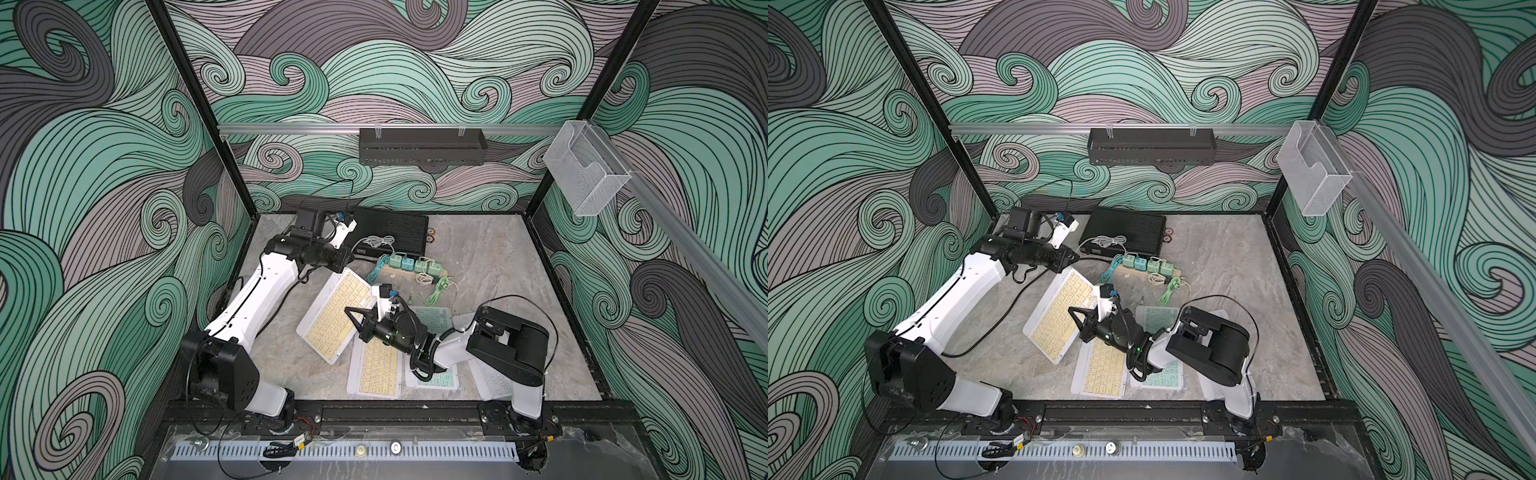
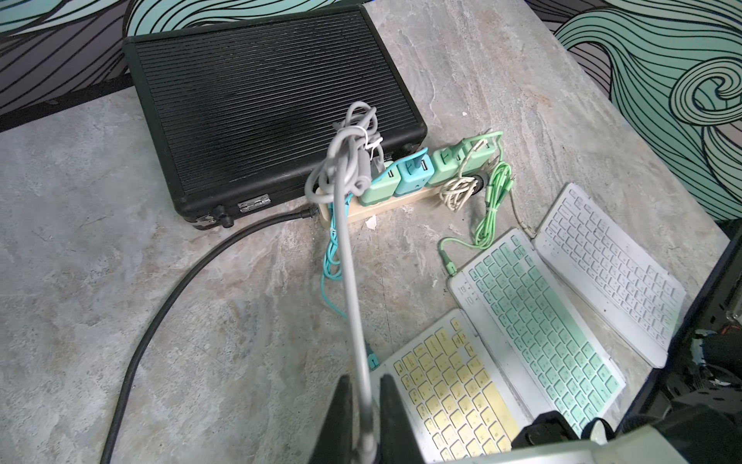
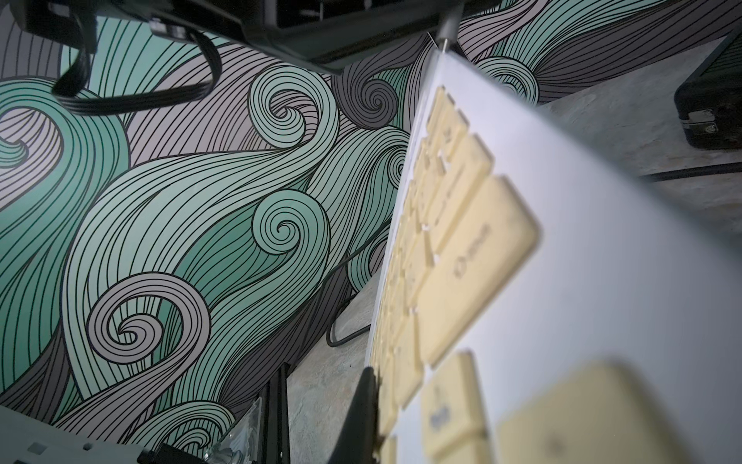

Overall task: Unplug the wireless keyboard
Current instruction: Remove the power cord from the keyboard.

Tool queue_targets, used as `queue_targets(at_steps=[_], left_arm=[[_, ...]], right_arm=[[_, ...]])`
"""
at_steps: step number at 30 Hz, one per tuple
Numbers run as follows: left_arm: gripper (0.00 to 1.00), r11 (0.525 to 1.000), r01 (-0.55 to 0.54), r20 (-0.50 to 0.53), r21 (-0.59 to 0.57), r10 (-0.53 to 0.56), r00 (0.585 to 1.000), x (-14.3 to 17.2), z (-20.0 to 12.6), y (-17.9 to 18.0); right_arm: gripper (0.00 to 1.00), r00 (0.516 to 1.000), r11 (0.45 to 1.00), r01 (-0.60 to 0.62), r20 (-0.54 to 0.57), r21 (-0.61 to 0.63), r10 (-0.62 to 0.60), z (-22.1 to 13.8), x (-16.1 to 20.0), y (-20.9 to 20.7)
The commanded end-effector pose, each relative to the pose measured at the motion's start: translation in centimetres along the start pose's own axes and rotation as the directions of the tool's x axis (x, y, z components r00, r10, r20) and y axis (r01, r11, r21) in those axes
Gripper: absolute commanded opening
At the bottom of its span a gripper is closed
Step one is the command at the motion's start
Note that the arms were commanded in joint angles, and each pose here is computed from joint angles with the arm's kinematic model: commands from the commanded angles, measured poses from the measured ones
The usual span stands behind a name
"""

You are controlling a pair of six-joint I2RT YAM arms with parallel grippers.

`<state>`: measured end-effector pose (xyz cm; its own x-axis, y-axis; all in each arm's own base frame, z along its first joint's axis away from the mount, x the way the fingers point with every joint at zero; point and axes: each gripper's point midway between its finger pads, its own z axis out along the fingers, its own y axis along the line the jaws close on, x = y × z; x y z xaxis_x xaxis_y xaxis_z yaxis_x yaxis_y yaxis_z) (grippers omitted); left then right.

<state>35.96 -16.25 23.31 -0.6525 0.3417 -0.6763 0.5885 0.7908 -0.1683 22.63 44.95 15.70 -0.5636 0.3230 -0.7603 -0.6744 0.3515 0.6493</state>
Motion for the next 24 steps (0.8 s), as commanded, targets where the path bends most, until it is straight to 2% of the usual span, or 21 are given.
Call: queue_targets(at_steps=[1, 10, 19, 24], left_arm=[[0.00, 0.999, -0.036, 0.117, -0.013, 0.038, 0.992, -3.0, -1.7, -0.2], [0.00, 0.999, -0.037, 0.115, -0.019, 0.039, 0.993, -2.8, -1.5, 0.0], [0.00, 0.996, -0.051, 0.082, -0.068, 0.056, 0.995, -2.5, -1.7, 0.3], [0.00, 0.988, -0.099, -0.018, -0.117, 0.097, 0.995, -1.2, -0.1, 0.3]], right_arm=[[0.00, 0.986, 0.991, -0.086, -0.136, 0.106, 0.100, -0.1, 4.8, -2.6], [0.00, 0.969, 0.980, -0.145, -0.182, 0.139, 0.170, -0.1, 6.5, -2.8], [0.00, 0.968, 0.987, -0.099, -0.217, 0.127, 0.125, 0.0, 7.6, -1.6], [0.00, 0.969, 0.988, -0.085, -0.220, 0.127, 0.112, -0.2, 7.9, -1.6]])
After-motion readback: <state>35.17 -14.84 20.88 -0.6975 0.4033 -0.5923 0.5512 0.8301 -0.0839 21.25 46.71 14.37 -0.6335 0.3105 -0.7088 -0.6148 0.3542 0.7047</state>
